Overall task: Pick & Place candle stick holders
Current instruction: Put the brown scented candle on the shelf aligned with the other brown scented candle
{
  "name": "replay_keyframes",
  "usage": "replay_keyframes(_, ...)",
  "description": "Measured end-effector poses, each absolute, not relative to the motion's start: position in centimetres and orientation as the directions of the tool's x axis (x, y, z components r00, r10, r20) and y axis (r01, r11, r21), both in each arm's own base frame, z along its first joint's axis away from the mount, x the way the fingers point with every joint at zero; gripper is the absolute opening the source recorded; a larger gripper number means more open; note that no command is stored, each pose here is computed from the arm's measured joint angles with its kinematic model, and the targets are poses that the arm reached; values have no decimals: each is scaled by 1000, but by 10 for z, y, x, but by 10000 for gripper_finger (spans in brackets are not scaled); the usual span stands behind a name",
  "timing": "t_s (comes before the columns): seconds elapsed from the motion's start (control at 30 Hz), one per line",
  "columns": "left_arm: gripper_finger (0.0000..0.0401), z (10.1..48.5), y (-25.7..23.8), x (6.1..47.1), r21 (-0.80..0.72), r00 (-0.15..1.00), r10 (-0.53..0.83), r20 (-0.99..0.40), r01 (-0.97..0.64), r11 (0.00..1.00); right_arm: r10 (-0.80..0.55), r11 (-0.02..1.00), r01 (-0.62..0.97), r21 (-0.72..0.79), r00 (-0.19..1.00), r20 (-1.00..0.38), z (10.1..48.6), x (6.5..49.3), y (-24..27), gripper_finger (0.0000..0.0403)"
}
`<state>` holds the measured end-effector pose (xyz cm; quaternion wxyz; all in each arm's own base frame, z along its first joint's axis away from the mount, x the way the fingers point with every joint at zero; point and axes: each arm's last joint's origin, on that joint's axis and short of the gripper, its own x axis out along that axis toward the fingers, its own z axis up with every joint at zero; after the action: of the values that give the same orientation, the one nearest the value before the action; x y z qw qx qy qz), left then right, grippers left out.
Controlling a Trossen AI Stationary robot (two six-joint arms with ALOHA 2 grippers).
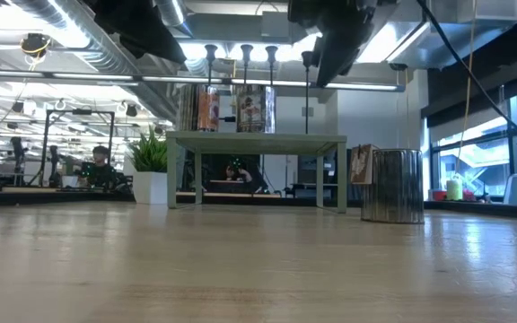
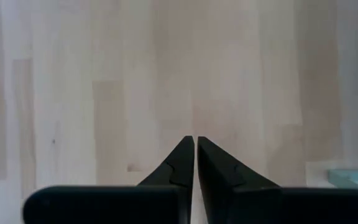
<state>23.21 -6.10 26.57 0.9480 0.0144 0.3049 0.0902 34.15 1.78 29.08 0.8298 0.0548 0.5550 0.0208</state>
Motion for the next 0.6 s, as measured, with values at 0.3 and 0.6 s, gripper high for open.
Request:
replay_keyframes(0.3,58,266,-61,232,82,798,180,-576,-162,983,90,994,21,105,362,-928,290,340,13,23)
replay_keyframes(0.6,58,265,-62,232,66,798,152,-584,-139,988,90,995,8,99,358,-930,289,340,13,23)
